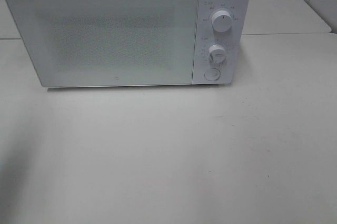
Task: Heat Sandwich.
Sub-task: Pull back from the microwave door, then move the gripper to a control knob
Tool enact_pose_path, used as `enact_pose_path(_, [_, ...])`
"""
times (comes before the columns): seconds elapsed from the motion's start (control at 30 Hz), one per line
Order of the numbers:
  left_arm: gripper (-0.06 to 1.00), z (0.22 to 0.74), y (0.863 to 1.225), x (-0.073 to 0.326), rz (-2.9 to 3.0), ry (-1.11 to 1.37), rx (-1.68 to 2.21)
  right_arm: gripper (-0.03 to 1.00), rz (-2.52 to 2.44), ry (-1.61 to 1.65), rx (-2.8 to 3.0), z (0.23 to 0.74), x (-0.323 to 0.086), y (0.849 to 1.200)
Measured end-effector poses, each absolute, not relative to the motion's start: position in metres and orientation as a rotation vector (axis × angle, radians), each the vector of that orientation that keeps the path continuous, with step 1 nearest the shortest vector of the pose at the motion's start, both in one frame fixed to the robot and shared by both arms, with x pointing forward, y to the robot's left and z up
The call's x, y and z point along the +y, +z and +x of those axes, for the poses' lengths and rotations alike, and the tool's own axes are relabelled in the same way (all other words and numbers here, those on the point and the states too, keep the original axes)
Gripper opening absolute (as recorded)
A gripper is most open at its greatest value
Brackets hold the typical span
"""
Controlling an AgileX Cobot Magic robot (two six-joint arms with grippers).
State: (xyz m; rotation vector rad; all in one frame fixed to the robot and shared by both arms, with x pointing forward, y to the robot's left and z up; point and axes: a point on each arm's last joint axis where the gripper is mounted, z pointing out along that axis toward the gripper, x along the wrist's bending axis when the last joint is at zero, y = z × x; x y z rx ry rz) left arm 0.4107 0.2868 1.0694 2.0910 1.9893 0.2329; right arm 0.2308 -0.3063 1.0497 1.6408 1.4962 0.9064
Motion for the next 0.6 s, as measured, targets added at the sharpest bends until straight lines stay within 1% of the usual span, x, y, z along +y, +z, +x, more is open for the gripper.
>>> enact_pose_path(0.03, [0.97,0.411,1.069,0.287,2.091,0.233,1.989,0.76,1.641,0.906,1.496,0.231,-0.306,1.05])
enact_pose_path(0.2, [0.97,0.371,1.061,0.291,2.071,0.306,1.959,0.76,1.641,0.906,1.496,0.231,-0.306,1.05])
enact_pose_path(0.37, [0.97,0.346,1.056,0.292,2.036,0.359,1.925,0.76,1.641,0.906,1.496,0.231,-0.306,1.05])
enact_pose_path(0.6, [0.97,0.324,1.046,0.294,1.986,0.429,1.879,0.76,1.641,0.906,1.496,0.231,-0.306,1.05])
